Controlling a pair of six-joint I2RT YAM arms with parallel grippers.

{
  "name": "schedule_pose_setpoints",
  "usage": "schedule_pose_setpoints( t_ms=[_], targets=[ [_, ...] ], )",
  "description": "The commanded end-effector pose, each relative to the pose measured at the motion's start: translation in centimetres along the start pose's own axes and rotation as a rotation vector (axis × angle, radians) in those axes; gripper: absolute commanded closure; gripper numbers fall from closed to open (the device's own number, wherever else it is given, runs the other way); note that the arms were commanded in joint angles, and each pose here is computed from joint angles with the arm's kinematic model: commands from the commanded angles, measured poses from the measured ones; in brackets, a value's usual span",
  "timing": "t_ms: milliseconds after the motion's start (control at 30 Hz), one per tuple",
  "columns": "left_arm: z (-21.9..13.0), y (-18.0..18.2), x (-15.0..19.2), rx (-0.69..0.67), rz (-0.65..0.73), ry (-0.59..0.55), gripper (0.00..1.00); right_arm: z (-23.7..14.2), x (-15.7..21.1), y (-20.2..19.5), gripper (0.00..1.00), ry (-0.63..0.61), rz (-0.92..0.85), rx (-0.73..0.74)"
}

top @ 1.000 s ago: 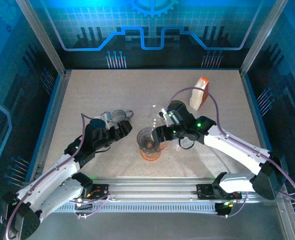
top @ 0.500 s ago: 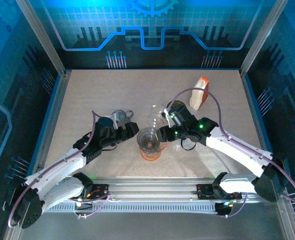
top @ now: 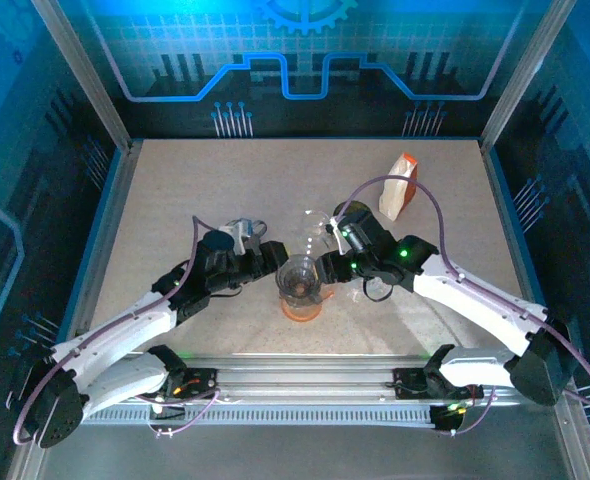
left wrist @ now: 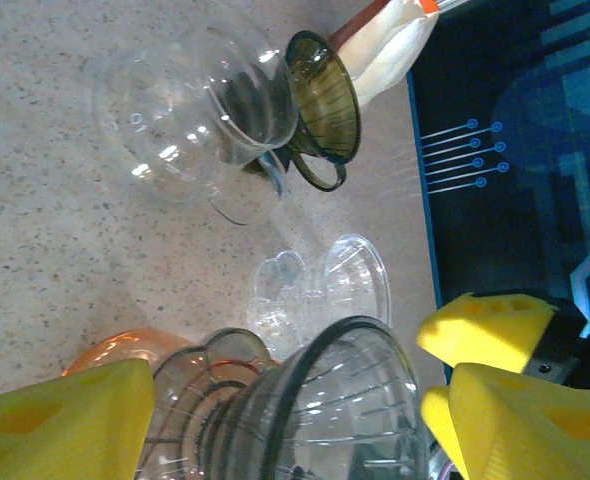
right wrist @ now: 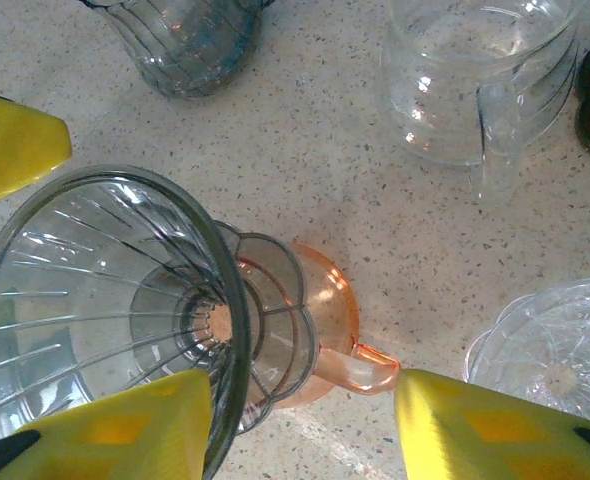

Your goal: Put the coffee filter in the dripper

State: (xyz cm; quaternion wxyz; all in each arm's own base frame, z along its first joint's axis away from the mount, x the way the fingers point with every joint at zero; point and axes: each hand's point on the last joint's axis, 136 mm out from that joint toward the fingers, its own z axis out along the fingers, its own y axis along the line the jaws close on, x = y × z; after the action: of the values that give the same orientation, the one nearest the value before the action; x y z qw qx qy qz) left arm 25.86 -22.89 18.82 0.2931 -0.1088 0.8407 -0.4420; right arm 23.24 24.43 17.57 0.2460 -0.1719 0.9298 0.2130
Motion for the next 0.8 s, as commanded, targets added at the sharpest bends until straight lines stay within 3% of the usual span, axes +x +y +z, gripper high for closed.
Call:
schedule_pose_setpoints(
  t_ms=[0,233,433,533,767],
  targets=[
    [0.1,-2.1,-0.2,0.057,0.008,0.012,0.22,-0.5,0.0,-0.2,0.45,-0.017,-0.006,0.003],
    [0.5,-1.9,0.1,0.042,-0.004,0.025,0.22,-1.4,-0.7,0.0,0.38,-0.072,-0.009,-0.009],
    [-2.1,-0.2,-1.3,-0.072,0.033,-0.081,0.11,-2.7,-1.5,-1.1,0.37,-0.132,0.013,0.029],
    [-3.6,-0.6,-2.1,-0.083,0.078,-0.123,0.01,-3.6,-2.3,-2.2,0.37,-0.172,0.04,0.046],
    [-5.9,-1.4,-3.1,-0.088,0.159,-0.183,0.01,-5.6,-5.3,-7.2,0.38,-0.277,0.125,0.169]
  ],
)
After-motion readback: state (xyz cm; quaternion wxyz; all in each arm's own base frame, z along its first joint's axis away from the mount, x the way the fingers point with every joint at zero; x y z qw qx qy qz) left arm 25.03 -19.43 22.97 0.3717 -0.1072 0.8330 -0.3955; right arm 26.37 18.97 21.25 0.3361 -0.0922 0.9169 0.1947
